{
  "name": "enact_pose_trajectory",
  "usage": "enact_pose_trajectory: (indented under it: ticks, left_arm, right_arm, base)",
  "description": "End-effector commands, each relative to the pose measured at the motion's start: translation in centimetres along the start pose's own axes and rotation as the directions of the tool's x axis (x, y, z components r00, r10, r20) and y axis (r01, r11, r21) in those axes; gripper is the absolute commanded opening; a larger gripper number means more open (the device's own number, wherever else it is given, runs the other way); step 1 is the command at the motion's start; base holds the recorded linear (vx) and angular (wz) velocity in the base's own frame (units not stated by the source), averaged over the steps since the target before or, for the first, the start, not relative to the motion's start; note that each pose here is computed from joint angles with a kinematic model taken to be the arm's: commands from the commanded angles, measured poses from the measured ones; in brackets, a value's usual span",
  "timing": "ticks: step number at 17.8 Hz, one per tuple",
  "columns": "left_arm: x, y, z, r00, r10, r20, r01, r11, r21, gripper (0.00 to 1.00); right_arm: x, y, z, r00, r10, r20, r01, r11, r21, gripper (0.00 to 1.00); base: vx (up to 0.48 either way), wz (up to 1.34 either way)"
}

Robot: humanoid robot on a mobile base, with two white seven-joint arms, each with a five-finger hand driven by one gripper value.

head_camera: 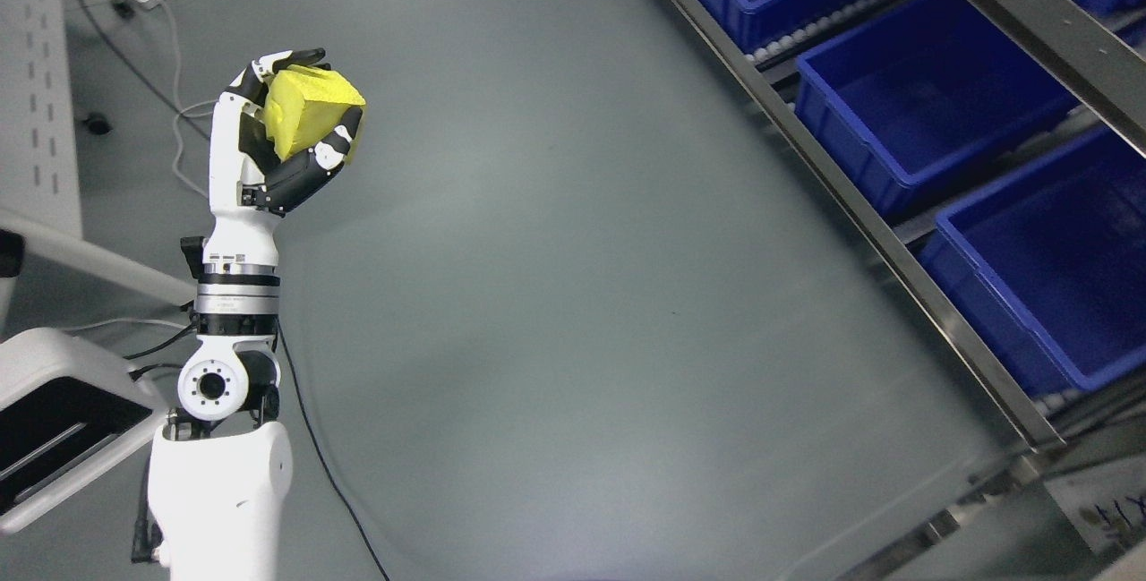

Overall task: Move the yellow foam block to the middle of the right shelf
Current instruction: 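Lift the yellow cube off the table with the left hand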

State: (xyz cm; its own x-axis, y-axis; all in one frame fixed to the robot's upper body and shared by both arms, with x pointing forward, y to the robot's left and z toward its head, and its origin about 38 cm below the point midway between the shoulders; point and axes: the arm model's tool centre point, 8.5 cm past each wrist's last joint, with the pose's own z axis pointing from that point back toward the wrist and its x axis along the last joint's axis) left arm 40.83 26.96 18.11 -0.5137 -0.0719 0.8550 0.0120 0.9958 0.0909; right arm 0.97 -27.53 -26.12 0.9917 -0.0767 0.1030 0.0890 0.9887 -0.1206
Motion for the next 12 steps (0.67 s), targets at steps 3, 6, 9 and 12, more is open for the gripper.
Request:
enact_pose_trajectory:
  ticks: [3,6,9,12]
  left_arm:
    - [-0.21,1.91,1.37,1.0,-0.024,-0.017,0.024,0.999,0.034,0.0]
    - [-0.21,1.91,1.37,1.0,-0.024,-0.017,0.024,0.999,0.034,0.0]
    - [-0.26,1.91,1.39,1.0,-0.024,-0.018,0.024,0.999,0.034,0.0]
    - [-0.21,2.01,1.39,1.0,-0.025,-0.017,0.026,0.999,0.037,0.0]
  right_arm:
    - [0.59,-1.13,-0.09,1.0,0.004,0.017,-0.004,1.0,-0.017,1.0]
    - [0.59,-1.13,-0.09,1.0,0.004,0.017,-0.004,1.0,-0.017,1.0]
    - [0.59,-1.13,-0.09,1.0,0.004,0.017,-0.004,1.0,-0.017,1.0]
    - [0.59,-1.13,-0.09,1.0,0.004,0.017,-0.004,1.0,-0.017,1.0]
  base:
    - [0.153,0.74]
    - [0.204,0.56]
    - [0.238,0.36]
    - [0.314,0.16]
